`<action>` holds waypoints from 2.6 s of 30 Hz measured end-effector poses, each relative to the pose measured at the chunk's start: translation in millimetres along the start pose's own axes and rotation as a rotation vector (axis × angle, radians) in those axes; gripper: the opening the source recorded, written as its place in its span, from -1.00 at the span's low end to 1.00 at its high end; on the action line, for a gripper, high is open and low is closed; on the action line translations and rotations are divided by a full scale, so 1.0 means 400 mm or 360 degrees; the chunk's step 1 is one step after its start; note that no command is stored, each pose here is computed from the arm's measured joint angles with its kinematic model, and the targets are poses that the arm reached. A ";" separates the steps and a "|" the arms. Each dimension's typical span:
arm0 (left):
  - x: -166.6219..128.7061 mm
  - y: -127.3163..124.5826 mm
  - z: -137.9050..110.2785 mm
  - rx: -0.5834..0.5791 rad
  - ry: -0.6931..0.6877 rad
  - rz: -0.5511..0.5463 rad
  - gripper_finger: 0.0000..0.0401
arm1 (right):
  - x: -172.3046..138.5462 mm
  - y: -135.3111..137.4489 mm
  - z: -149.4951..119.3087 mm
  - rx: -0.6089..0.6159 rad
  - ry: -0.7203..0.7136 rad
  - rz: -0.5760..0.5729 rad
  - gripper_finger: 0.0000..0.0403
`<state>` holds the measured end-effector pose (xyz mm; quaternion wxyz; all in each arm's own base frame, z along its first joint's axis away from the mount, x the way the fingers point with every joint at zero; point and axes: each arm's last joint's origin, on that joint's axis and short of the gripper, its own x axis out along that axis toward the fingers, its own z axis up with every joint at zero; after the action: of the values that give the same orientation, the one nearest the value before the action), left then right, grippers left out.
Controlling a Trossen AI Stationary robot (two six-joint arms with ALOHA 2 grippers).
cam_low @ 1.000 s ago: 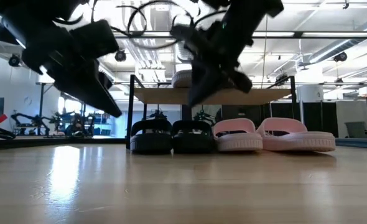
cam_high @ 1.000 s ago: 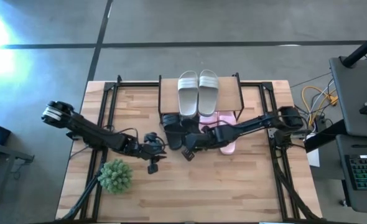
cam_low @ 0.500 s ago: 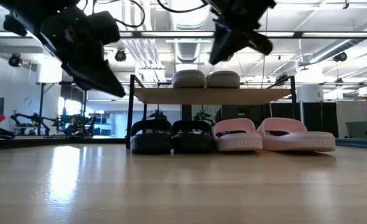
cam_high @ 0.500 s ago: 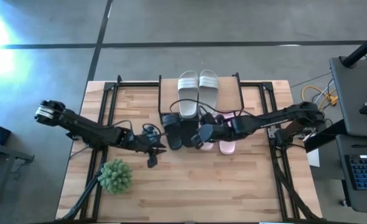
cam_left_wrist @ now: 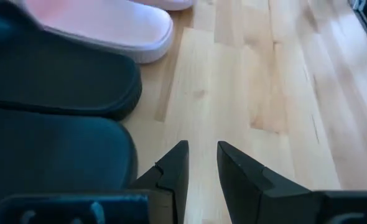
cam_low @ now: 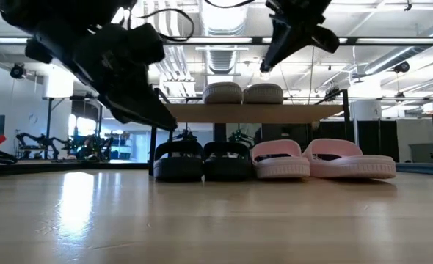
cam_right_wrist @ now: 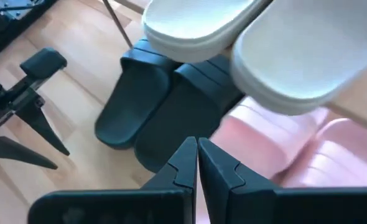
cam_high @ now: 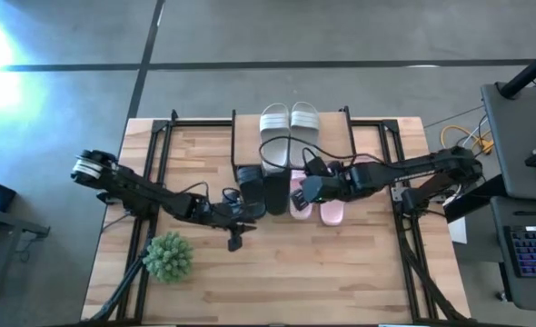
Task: Pick and place slides into the shelf
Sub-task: Adjust the black slides under the shelf
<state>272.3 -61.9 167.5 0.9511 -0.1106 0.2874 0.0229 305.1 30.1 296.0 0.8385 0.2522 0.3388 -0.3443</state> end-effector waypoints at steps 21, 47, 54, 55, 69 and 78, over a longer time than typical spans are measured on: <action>0.117 0.107 -0.006 -0.0087 0.0274 0.0448 -0.65 | -0.117 -0.158 -0.017 -0.0086 -0.0048 -0.0243 -0.96; 0.125 0.058 0.126 0.0137 0.0134 0.0088 -0.65 | -0.113 -0.230 -0.073 0.0107 -0.0122 -0.0234 -0.96; 0.190 0.049 0.120 0.0153 0.0182 -0.0041 -0.65 | -0.109 -0.231 -0.077 0.0110 -0.0109 -0.0237 -0.96; 0.202 0.045 0.128 0.0176 0.0154 -0.0055 -0.65 | -0.109 -0.230 -0.077 0.0110 -0.0109 -0.0237 -0.96; 0.300 0.097 0.126 0.0278 0.0314 0.0216 -0.65 | -0.108 -0.231 -0.079 0.0109 -0.0092 -0.0229 -0.96; 0.286 0.192 0.161 0.0279 0.0245 0.0512 -0.65 | -0.108 -0.231 -0.079 0.0102 -0.0092 -0.0230 -0.96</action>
<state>394.5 25.1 141.6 0.9164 0.0185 0.3741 0.1410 200.5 9.7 290.3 0.8125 0.2437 0.3205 -0.4217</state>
